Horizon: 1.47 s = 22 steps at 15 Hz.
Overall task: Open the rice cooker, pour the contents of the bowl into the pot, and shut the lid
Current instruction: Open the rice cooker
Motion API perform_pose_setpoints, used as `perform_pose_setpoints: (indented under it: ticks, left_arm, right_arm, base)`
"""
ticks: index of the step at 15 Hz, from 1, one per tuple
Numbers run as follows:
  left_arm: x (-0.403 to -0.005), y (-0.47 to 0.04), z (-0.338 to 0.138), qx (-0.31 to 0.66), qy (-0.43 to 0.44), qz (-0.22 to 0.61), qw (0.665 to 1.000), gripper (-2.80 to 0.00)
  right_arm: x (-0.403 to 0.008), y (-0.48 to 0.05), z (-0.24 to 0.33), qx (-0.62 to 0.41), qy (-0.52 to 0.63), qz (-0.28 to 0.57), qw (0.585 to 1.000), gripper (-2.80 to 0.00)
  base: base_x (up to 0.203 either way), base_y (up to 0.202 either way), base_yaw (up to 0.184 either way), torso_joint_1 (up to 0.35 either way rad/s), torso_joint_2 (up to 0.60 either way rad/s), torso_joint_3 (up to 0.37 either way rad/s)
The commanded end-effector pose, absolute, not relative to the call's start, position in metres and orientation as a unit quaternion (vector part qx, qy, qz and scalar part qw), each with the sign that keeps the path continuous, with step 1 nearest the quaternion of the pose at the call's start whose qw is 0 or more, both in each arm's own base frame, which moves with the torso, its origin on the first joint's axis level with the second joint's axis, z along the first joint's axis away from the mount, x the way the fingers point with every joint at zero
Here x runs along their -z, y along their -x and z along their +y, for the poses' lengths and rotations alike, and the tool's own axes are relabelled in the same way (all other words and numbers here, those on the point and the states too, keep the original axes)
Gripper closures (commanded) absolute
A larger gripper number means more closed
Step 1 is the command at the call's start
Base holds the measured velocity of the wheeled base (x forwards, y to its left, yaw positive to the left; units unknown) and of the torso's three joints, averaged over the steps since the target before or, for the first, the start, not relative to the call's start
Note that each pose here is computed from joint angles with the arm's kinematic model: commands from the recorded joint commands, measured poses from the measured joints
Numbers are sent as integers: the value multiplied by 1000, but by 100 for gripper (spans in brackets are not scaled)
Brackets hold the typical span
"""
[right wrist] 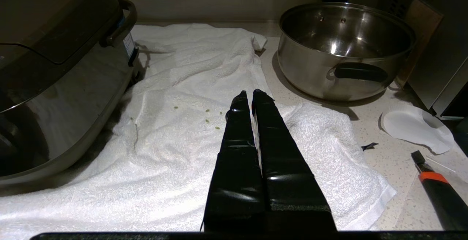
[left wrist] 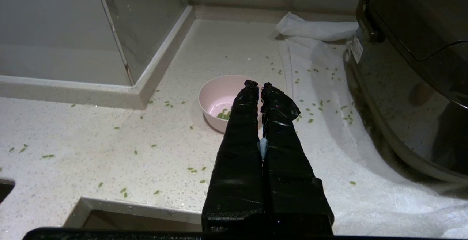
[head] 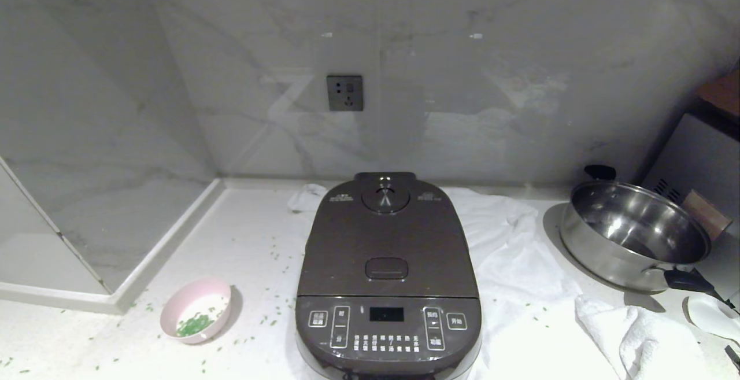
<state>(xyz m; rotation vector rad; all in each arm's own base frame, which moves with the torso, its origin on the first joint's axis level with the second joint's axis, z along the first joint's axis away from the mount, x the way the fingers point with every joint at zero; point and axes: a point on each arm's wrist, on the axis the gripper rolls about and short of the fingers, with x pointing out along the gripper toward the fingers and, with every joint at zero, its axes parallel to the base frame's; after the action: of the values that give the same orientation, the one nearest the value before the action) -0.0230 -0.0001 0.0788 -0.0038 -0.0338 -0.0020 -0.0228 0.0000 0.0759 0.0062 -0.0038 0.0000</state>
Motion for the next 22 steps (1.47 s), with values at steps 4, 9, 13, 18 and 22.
perform_pose_setpoints:
  ticks: [4, 9, 13, 18, 22]
  left_arm:
    - [-75, 22, 0, 1, 2, -10, 1000, 0]
    - [-75, 22, 0, 1, 2, -10, 1000, 0]
    - [-75, 22, 0, 1, 2, -10, 1000, 0]
    - [-75, 22, 0, 1, 2, -9, 1000, 0]
    - [-74, 22, 0, 1, 2, -10, 1000, 0]
  right_arm:
    - [-76, 23, 0, 0, -3, -2, 1000, 0]
    - [-76, 23, 0, 0, -3, -1, 1000, 0]
    - [-76, 23, 0, 0, -3, -2, 1000, 0]
    - [-76, 23, 0, 0, -4, -1, 1000, 0]
    - [-76, 23, 0, 0, -4, -1, 1000, 0]
  base:
    - [0, 0, 0, 0, 0, 0]
    - [0, 0, 0, 0, 0, 0]
    - [0, 0, 0, 0, 0, 0]
    - [0, 0, 0, 0, 0, 0]
    - [0, 0, 0, 0, 0, 0]
